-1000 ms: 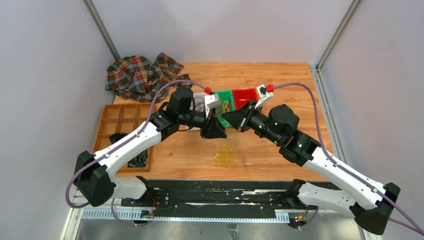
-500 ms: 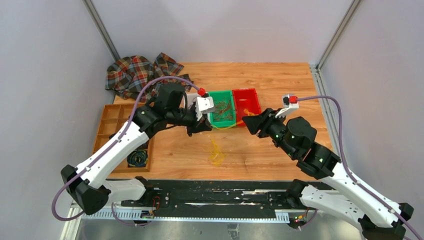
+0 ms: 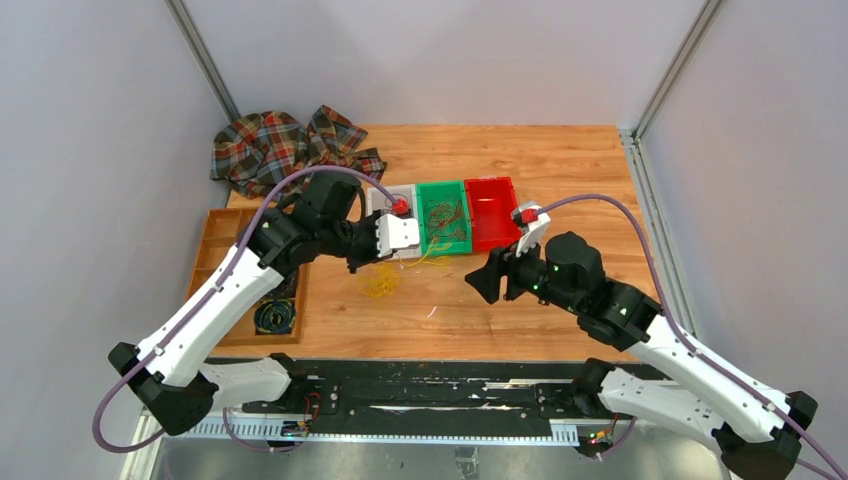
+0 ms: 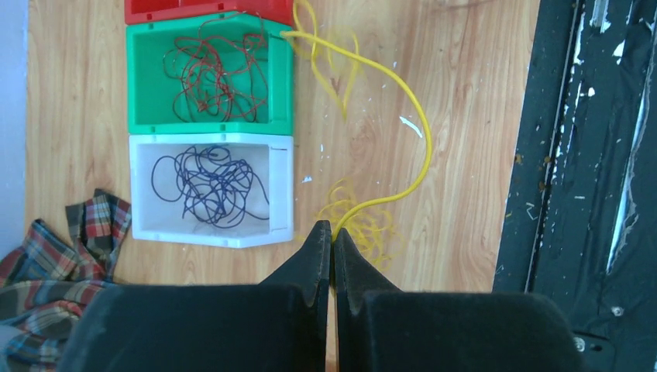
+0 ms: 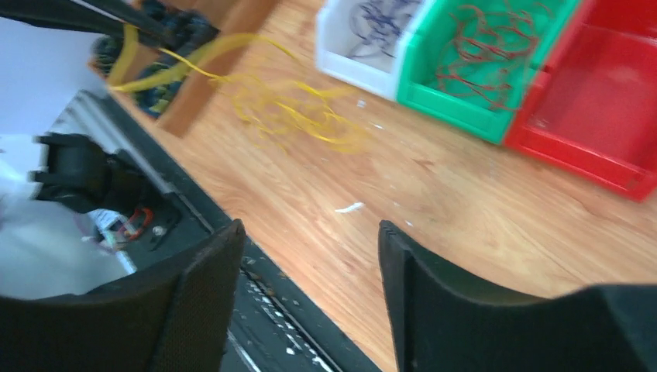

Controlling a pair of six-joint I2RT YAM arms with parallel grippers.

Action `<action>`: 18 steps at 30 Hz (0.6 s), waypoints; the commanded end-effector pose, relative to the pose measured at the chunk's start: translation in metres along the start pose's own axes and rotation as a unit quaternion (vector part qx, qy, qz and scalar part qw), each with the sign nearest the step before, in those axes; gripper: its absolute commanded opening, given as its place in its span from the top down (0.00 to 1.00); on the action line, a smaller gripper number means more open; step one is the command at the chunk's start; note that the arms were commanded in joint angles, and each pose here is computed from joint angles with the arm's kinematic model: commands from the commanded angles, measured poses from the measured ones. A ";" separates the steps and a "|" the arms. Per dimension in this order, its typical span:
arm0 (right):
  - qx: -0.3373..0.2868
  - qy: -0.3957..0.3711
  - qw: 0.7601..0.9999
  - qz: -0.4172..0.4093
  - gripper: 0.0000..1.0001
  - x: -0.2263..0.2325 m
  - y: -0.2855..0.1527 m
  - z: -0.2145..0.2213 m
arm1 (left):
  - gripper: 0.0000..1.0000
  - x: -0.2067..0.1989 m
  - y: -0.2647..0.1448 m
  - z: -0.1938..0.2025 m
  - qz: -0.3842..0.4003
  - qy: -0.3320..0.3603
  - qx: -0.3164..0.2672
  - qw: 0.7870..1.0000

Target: Untangle the cables

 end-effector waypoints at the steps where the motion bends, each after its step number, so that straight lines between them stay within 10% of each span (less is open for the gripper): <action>1: -0.100 -0.050 0.986 -0.121 0.29 0.038 -0.006 -0.046 | 1.00 -0.001 -0.019 -0.005 -0.009 0.040 -0.002 0.999; 18: -0.176 -0.184 0.950 -0.181 0.25 0.102 0.048 -0.067 | 0.99 -0.013 -0.038 -0.014 0.009 0.057 -0.015 0.998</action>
Point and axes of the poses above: each gripper's point midway between its finger pads, its own y axis out along the fingers, its own x axis along the line the jaws close on, z = x × y, the point moved 2 cm from there along -y, back along the fingers, and after that the axes turned 11 degrees about -y, right-handed, at the moved point
